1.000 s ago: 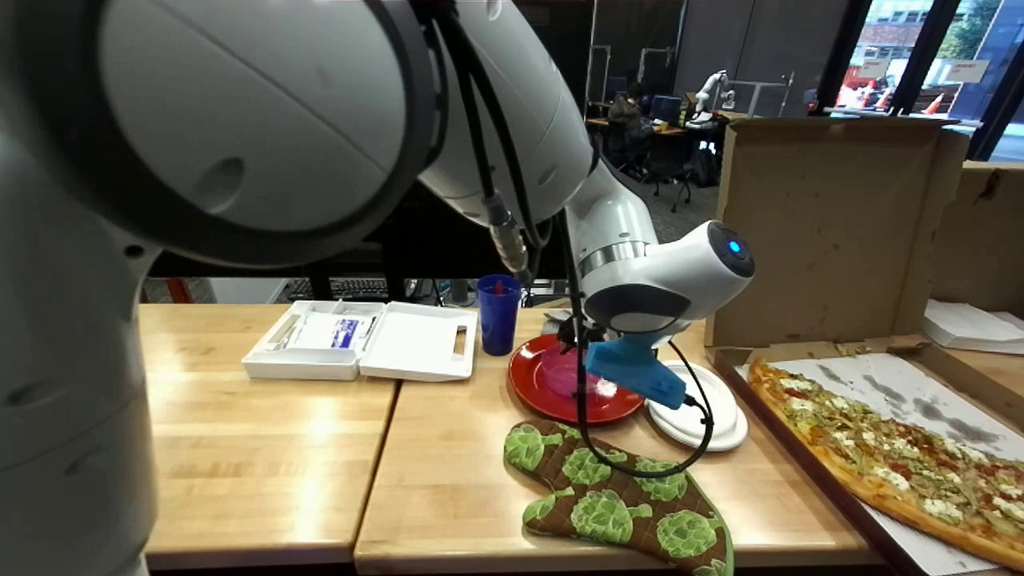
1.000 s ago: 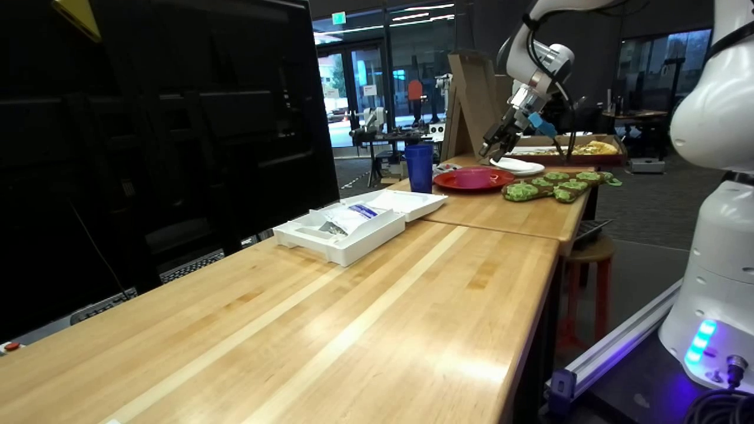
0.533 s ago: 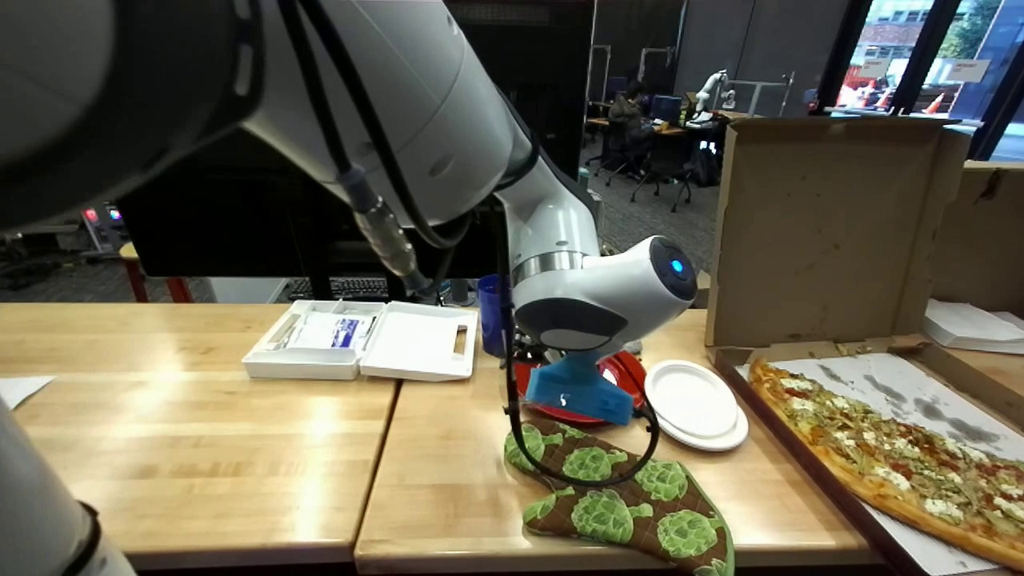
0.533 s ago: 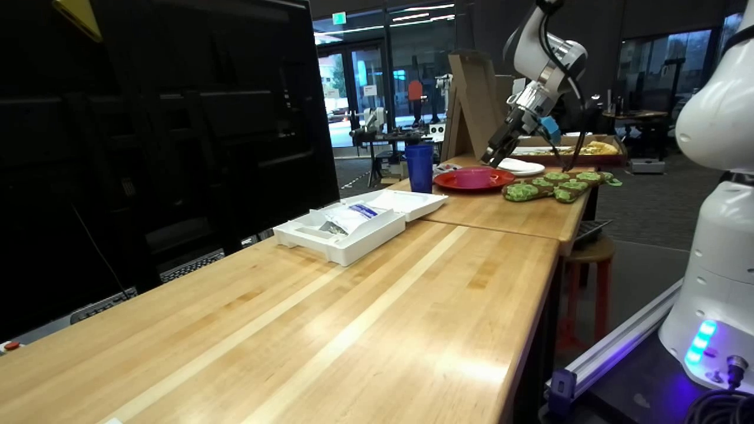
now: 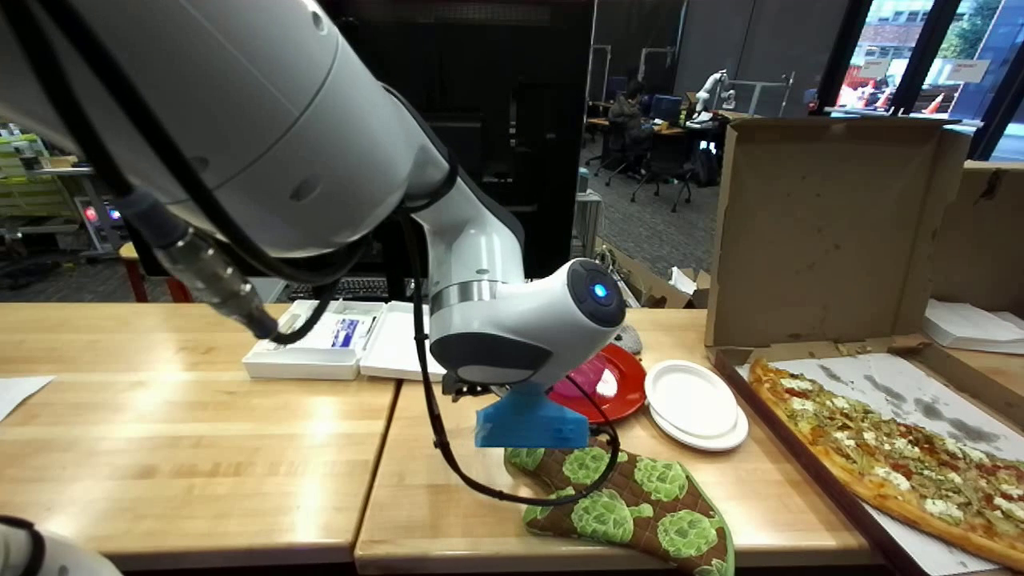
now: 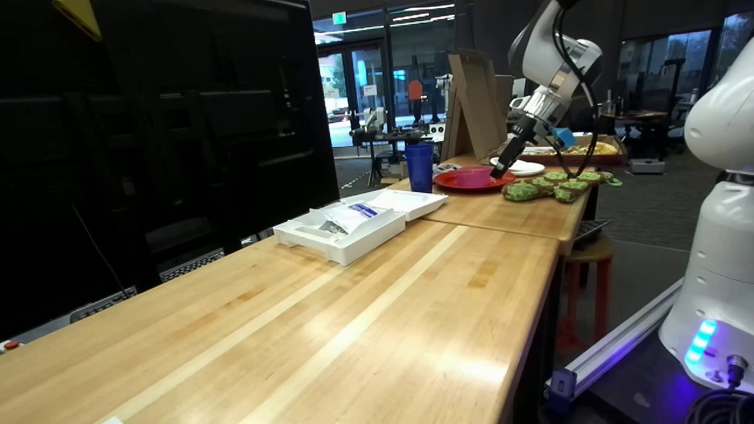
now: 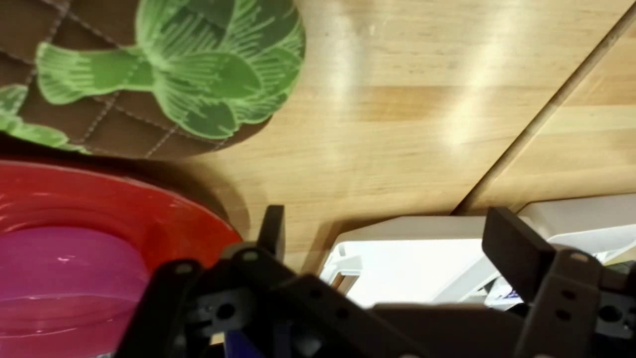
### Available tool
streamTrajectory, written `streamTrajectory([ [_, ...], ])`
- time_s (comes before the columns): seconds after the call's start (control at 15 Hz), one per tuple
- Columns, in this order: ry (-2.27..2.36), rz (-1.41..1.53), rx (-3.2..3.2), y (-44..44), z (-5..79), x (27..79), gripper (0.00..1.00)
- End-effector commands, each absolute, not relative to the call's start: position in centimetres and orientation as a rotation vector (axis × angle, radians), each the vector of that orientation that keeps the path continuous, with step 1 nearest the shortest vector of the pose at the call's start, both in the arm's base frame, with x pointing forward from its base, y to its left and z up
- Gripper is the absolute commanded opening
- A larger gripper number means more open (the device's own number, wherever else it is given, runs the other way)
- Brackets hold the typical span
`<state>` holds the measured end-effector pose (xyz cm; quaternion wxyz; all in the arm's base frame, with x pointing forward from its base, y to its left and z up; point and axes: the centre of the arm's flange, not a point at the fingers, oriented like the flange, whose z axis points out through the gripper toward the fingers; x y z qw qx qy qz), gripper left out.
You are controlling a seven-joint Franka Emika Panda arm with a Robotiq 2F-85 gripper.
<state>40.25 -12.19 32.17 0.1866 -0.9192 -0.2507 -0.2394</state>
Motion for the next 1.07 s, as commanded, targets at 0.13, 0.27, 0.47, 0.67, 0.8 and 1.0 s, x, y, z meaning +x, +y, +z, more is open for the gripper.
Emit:
streamTrajectory([
  [0.13,-0.858,-0.787,-2.569,-9.1,32.2,36.7,1.0],
  [0.27,-0.89,-0.812,-2.561,-8.5,32.2,36.1,1.0],
  [0.47,-0.873,-0.752,-2.561,-9.1,31.8,37.3,1.0],
  [0.67,-0.87,-0.746,-2.562,-9.1,31.6,37.4,1.0],
  [0.8,-0.867,-0.745,-2.562,-9.2,31.6,37.4,1.0],
  [1.0,-0.867,-0.745,-2.562,-9.2,31.6,37.4,1.0],
])
